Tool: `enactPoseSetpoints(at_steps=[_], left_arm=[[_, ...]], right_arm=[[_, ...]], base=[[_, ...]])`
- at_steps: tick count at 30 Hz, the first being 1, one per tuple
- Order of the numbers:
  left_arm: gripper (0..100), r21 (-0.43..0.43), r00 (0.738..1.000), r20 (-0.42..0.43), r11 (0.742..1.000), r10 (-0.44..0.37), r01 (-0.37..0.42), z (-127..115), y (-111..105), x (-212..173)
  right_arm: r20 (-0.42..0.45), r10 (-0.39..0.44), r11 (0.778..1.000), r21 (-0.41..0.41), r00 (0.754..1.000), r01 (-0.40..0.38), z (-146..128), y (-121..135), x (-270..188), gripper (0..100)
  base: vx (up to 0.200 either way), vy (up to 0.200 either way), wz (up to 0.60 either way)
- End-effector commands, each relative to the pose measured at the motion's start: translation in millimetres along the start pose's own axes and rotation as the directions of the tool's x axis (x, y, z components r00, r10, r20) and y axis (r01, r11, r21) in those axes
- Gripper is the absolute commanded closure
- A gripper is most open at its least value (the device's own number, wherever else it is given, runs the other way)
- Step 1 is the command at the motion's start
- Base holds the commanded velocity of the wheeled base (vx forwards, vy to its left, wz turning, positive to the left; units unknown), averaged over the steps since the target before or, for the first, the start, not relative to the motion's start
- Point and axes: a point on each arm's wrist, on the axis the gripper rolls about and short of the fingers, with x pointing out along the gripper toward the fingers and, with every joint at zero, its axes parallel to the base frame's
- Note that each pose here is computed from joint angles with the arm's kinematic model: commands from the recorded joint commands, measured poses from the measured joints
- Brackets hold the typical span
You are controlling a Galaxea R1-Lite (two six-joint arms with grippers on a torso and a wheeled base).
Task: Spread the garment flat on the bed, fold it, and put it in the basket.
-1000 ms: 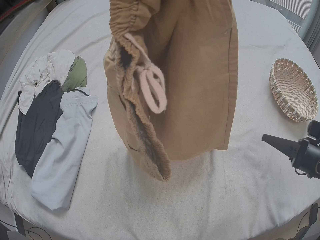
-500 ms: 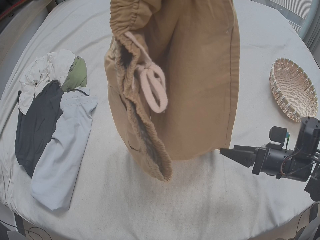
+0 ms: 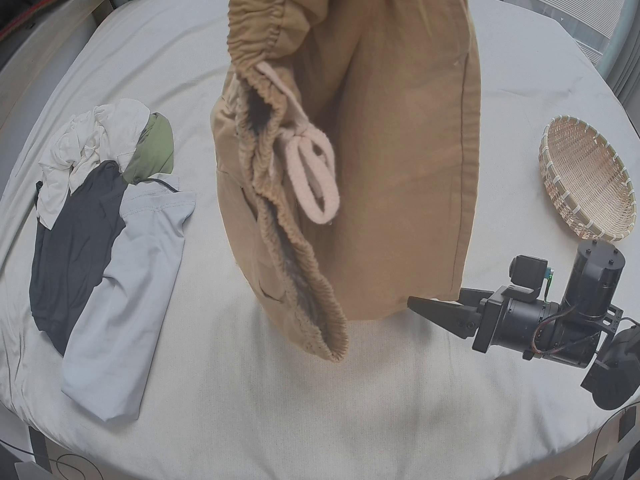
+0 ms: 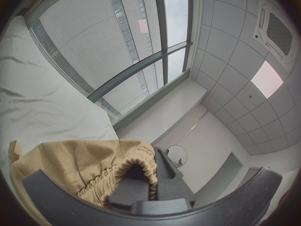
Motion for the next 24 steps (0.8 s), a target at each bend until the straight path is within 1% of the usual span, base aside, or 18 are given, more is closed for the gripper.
enactPoseSetpoints(at_steps=[1, 6, 9, 14, 15, 16, 17, 19, 20, 21, 22, 23, 24], left_arm=[[100, 0.002, 1.000, 0.003, 1.000, 0.001, -0.001, 0, 2, 4], [100, 0.006, 1.000, 0.005, 1.000, 0.010, -0.010, 1, 4, 3], [100, 0.005, 1.000, 0.003, 1.000, 0.016, -0.016, 0, 5, 2], [100, 0.015, 0.999, 0.022, 0.999, 0.030, -0.030, 2, 9, 1], [100, 0.019, 0.999, 0.028, 0.999, 0.037, -0.038, 3, 11, 0], [100, 0.019, 0.999, 0.028, 0.999, 0.037, -0.038, 3, 11, 0], [100, 0.024, 0.998, 0.040, 0.998, 0.052, -0.053, 6, 13, 0], [100, 0.026, 0.997, 0.046, 0.997, 0.066, -0.067, 8, 14, -1], [100, 0.028, 0.995, 0.058, 0.996, 0.085, -0.086, 12, 14, -1], [100, 0.028, 0.994, 0.061, 0.995, 0.093, -0.095, 13, 15, -1], [100, 0.022, 0.989, 0.059, 0.990, 0.135, -0.136, 13, 18, 0], [100, 0.022, 0.988, 0.060, 0.990, 0.139, -0.141, 13, 18, 0], [100, 0.018, 0.979, 0.069, 0.981, 0.192, -0.194, 17, 20, 2]], right_arm=[[-0.016, 0.017, 1.000, 0.001, 1.000, -0.017, -7, 0, 9, 100], [0.041, 0.048, 0.999, -0.025, 0.998, -0.047, -4, 4, 10, 100], [0.054, 0.057, 0.998, -0.031, 0.997, -0.056, -4, 6, 9, 100], [0.112, 0.041, 0.998, -0.055, 0.993, -0.035, -6, 8, -2, 100], [0.150, 0.022, 0.998, -0.066, 0.989, -0.012, -6, 9, -7, 100], [0.150, 0.022, 0.998, -0.066, 0.989, -0.012, -6, 9, -7, 100], [0.210, 0.010, 0.997, -0.075, 0.978, 0.006, -3, 11, -15, 100], [0.250, 0.007, 0.997, -0.082, 0.968, 0.014, 0, 13, -22, 100], [0.275, 0.001, 0.996, -0.082, 0.962, 0.023, 1, 14, -28, 100], [0.283, 0.000, 0.996, -0.082, 0.959, 0.024, 2, 15, -31, 100], [0.310, 0.005, 0.996, -0.086, 0.951, 0.023, 6, 19, -39, 100], [0.312, 0.006, 0.996, -0.086, 0.950, 0.022, 7, 20, -40, 100], [0.338, 0.016, 0.996, -0.092, 0.941, 0.016, 10, 25, -51, 100]], base=[[0.000, 0.000, 0.00], [0.000, 0.000, 0.00], [0.000, 0.000, 0.00], [0.000, 0.000, 0.00], [0.000, 0.000, 0.00], [0.000, 0.000, 0.00], [0.000, 0.000, 0.00], [0.000, 0.000, 0.00], [0.000, 0.000, 0.00], [0.000, 0.000, 0.00], [0.000, 0.000, 0.00], [0.000, 0.000, 0.00], [0.000, 0.000, 0.00]])
